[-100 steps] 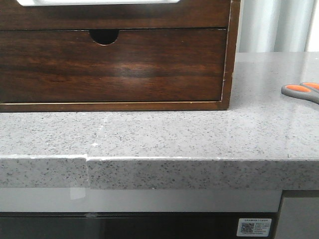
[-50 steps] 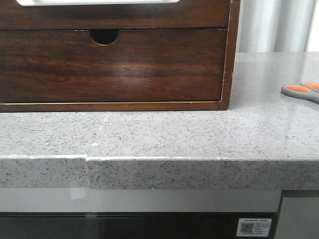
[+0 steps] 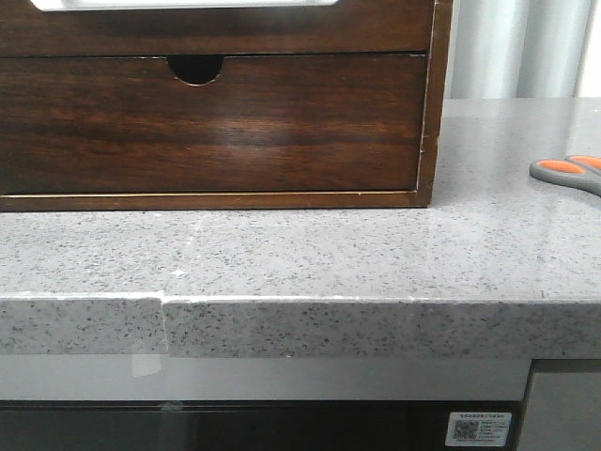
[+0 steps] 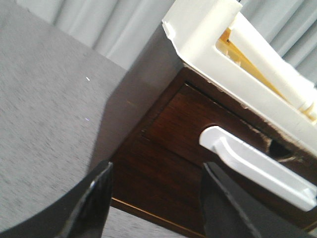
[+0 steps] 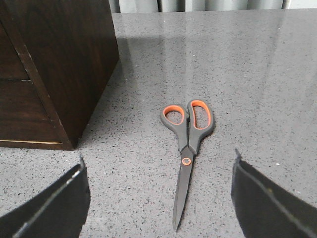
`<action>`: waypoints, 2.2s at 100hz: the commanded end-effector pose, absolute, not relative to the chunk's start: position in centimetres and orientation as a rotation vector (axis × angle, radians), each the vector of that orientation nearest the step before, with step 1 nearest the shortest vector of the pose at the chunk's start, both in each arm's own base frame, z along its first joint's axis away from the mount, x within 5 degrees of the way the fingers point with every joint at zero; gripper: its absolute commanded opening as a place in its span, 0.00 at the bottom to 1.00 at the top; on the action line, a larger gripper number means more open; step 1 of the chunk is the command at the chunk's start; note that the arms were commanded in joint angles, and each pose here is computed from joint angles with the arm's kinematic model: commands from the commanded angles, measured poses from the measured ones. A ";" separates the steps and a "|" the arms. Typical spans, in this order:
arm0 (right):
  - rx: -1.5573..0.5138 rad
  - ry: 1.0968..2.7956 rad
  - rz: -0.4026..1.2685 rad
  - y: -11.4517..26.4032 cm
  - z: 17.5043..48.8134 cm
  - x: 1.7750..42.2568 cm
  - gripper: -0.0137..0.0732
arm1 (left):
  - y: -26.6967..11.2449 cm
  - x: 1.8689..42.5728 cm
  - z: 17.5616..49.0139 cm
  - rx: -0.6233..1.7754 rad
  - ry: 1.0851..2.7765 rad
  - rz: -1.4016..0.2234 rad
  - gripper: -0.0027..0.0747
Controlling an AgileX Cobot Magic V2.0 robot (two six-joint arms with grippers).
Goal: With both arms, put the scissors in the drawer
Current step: 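Close the left gripper around the white drawer handle, then pull the drawer open toward the robot with the left gripper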
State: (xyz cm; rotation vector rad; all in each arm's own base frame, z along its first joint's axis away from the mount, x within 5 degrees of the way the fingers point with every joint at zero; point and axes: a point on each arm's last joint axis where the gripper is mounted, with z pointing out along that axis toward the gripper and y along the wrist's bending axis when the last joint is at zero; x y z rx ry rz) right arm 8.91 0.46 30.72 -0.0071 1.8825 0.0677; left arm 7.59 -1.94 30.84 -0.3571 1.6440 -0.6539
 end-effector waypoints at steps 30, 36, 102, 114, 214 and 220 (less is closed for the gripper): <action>-0.001 1.776 0.060 0.4 32.5 9.2 0.77 | -3.4 11.8 30.4 -0.555 1.761 -0.994 0.51; -0.001 1.776 0.060 0.4 32.5 9.2 0.77 | -3.7 12.4 30.3 -0.556 1.768 -1.045 0.51; 0.001 1.759 0.058 0.4 32.7 9.3 0.77 | -6.9 20.2 30.7 -0.387 1.840 -1.536 0.51; 0.001 1.756 0.058 0.3 32.7 9.3 0.77 | -7.1 21.2 31.7 -0.346 1.825 -1.566 0.51; 0.006 1.711 0.053 0.3 33.1 9.3 0.77 | -9.7 25.0 32.8 -0.240 1.860 -1.658 0.46; 0.006 1.711 0.053 0.3 33.1 9.3 0.77 | -9.7 25.0 32.9 -0.239 1.859 -1.658 0.40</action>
